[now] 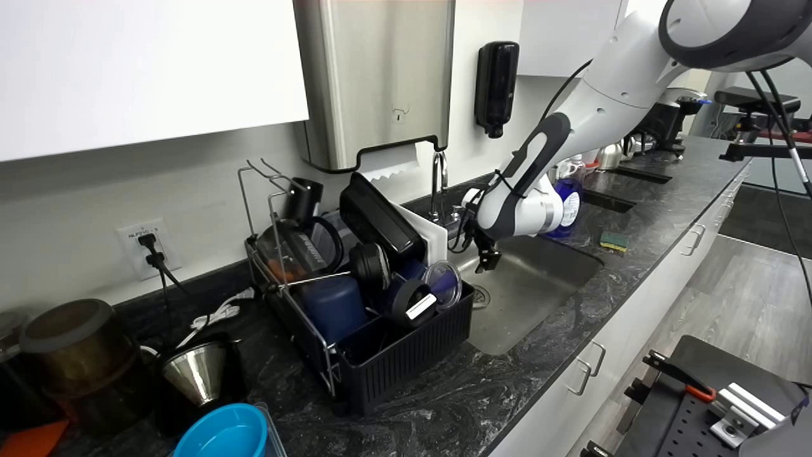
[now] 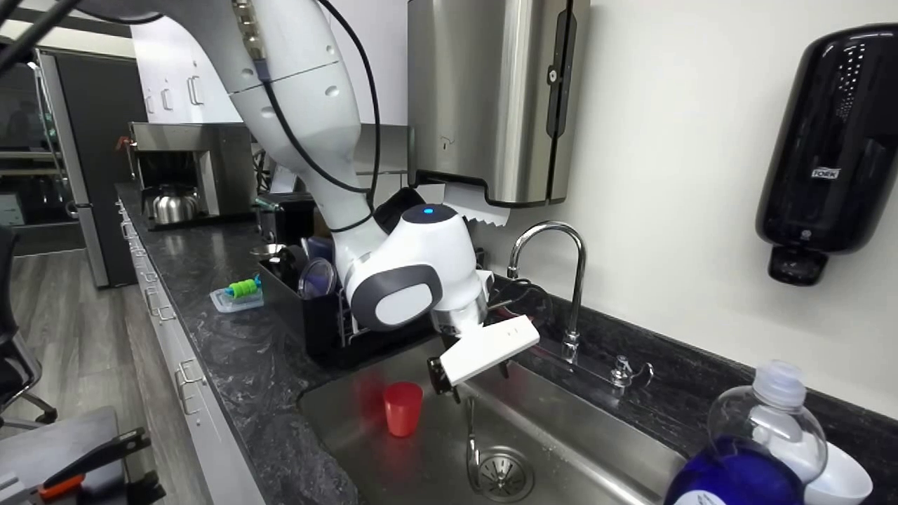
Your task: Put the butter knife in the sink then open and close the tap
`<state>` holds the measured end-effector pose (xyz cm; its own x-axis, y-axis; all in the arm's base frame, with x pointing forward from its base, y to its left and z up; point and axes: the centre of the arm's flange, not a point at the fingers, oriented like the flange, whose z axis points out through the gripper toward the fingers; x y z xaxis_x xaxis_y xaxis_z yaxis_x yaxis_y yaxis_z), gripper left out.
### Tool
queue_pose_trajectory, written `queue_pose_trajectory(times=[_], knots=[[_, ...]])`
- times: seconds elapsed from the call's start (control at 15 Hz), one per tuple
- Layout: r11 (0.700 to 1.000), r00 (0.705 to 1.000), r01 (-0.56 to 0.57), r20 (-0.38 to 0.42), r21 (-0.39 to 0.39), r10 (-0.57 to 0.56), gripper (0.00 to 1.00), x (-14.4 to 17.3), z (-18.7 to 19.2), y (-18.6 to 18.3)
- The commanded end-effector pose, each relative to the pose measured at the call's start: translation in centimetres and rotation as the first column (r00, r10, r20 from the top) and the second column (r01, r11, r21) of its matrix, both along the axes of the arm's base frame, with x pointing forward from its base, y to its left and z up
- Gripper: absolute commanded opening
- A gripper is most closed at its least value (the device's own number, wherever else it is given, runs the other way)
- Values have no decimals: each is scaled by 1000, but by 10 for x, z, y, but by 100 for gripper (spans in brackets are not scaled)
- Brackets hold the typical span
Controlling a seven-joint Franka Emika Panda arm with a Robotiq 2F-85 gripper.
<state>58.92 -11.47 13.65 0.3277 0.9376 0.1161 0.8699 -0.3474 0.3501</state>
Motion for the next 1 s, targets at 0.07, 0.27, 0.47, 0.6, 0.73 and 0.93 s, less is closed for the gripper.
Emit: queue_pose_trajectory(times=[0.07,0.27,0.47,0.6,0.73,0.93], knots=[[997,997,73,-28,16,-73,100,-19,23,-5],[992,992,123,-34,25,-123,100,-24,32,-5],[981,981,189,-51,38,-187,100,-27,41,-7],[971,971,236,-61,46,-233,100,-30,47,-8],[962,961,268,-75,45,-264,100,-33,53,-8],[947,945,318,-95,46,-313,100,-37,64,-6]])
